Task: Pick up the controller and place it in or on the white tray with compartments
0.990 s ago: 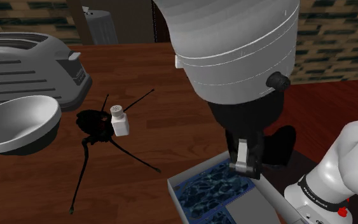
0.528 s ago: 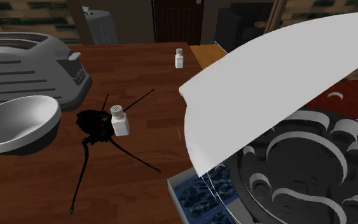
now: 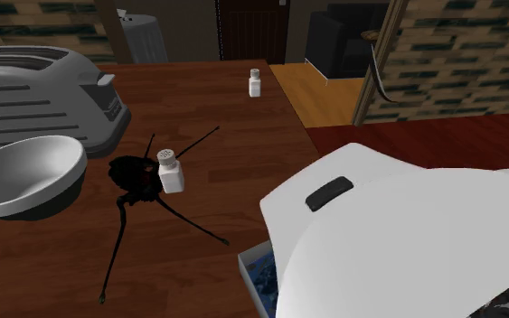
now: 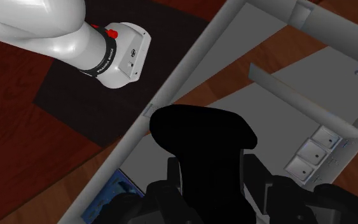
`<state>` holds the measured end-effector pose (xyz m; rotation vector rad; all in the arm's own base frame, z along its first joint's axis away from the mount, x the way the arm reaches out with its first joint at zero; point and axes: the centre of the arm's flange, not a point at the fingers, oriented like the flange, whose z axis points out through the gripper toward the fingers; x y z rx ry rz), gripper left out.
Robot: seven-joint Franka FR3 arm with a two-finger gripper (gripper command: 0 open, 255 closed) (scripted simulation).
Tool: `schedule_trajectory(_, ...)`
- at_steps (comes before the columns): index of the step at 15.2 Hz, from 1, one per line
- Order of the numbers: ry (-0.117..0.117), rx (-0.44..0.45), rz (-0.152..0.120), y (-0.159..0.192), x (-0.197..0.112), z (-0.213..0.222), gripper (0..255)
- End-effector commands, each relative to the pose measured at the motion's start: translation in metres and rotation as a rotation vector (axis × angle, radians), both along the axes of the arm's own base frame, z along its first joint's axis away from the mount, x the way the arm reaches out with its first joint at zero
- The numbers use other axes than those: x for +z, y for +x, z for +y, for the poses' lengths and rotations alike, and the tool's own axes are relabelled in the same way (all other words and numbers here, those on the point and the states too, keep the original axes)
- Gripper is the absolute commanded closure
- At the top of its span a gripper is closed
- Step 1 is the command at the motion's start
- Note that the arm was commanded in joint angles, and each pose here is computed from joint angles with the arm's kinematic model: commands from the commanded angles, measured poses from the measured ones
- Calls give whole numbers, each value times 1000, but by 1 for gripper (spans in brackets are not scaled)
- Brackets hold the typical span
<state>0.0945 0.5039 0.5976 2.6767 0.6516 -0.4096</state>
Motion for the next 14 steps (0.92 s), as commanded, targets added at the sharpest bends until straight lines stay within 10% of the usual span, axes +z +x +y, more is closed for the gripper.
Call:
schedule_trajectory(1,0,0,0,0,-11,0,255)
schedule_trajectory(14,0,0,0,0,-44,0,255)
